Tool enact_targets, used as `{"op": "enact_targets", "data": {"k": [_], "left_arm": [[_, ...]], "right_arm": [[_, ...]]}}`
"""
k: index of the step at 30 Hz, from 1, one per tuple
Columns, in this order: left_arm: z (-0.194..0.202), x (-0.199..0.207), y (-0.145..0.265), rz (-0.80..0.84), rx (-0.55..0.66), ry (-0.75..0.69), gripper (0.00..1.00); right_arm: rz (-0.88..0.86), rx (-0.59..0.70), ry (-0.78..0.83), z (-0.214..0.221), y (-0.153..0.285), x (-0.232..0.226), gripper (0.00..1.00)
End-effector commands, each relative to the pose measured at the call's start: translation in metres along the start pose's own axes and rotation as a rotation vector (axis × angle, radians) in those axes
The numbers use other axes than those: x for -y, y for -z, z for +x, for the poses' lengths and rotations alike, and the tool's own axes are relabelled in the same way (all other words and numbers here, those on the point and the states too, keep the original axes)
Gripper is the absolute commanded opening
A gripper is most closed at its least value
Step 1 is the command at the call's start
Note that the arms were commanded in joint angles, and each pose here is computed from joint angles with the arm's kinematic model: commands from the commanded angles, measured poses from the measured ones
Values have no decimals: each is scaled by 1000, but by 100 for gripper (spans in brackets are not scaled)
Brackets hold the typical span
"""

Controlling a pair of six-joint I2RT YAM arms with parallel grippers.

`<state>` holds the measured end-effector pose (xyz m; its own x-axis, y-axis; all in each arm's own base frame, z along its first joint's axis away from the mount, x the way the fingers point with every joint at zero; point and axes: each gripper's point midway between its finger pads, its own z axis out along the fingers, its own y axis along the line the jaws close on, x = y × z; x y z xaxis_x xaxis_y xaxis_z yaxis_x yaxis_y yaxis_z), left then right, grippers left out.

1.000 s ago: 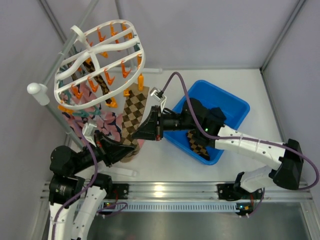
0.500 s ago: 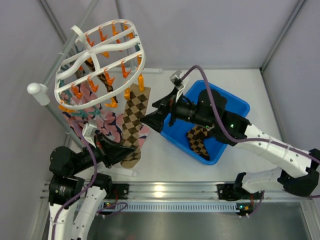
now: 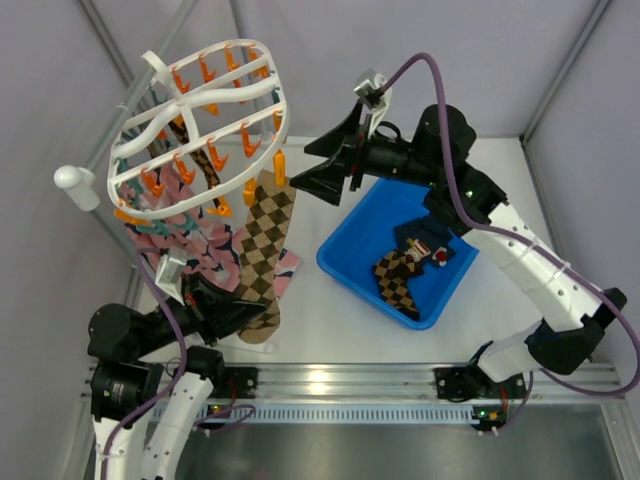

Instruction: Remove the socks clipped to the hanger

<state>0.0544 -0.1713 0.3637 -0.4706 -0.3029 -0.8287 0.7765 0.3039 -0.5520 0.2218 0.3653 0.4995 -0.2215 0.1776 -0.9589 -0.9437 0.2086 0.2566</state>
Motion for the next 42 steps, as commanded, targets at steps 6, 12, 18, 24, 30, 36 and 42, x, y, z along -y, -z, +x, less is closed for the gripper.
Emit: {"op": "enact_targets", "data": {"k": [6,12,18,24,30,36,42], "left_arm": [[-5,20,4,60,6,-46,0],[-3,22,6,68,6,-50,0],[-1,21,6,67,4,-46,0],[2,19,6,66,1,-43,0],[3,16,6,60,2,-39,0],[-1,13,5,38,24,-35,0],[-6,-3,1,-26,65,11,0]], "right_arm": [[-303,38,45,-6,-17,-35,94],[-392,69,7,-17,-33,-39,89],[-425,87,-17,-19,-46,-33,71],[-412,132,-57,-24,-47,-29,0],[-318,149,-77,-23,-46,-18,0],[-55,-5,-155,36,-32,22,99],[-24,-12,-255,107,28,0,99]]}}
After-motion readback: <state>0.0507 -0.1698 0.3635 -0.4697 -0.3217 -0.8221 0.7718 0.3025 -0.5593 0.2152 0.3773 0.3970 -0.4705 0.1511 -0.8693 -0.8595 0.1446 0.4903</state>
